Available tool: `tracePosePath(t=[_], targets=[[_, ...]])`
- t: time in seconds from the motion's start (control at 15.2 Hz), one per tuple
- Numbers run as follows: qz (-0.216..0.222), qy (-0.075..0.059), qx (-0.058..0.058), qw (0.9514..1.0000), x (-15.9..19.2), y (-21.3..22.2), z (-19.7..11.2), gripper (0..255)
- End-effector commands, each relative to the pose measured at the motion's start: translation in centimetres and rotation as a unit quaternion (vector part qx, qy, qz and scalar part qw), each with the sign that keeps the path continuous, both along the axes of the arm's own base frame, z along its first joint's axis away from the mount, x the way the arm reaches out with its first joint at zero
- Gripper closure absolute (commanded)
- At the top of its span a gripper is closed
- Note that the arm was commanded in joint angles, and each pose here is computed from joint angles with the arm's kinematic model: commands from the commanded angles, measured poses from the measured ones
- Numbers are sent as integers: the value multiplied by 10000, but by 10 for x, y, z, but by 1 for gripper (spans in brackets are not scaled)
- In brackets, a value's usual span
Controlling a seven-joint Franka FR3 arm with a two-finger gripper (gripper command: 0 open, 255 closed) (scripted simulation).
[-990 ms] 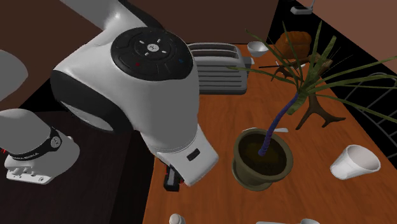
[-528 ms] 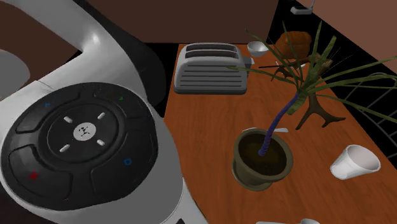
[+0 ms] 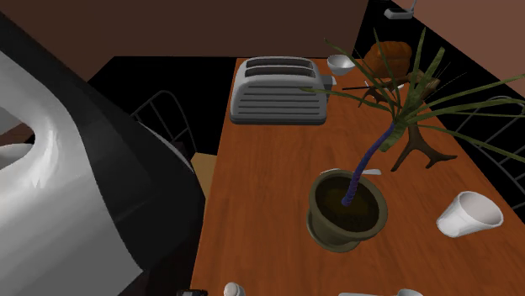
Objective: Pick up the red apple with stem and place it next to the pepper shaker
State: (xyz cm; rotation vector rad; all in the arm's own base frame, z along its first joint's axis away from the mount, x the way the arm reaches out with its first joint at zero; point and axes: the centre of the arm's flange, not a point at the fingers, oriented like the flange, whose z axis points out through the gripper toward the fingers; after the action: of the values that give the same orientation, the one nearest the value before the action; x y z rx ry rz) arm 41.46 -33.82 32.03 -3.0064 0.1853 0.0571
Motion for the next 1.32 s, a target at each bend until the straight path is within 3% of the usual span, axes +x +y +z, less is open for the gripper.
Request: tracePosePath(t=[0.0,0.07,1.25], targets=[[8,-1,1,10000,-6,-25,-1,255],[8,-1,1,10000,-11,-42,-1,255],[8,-1,1,10000,-11,-42,-96,255]])
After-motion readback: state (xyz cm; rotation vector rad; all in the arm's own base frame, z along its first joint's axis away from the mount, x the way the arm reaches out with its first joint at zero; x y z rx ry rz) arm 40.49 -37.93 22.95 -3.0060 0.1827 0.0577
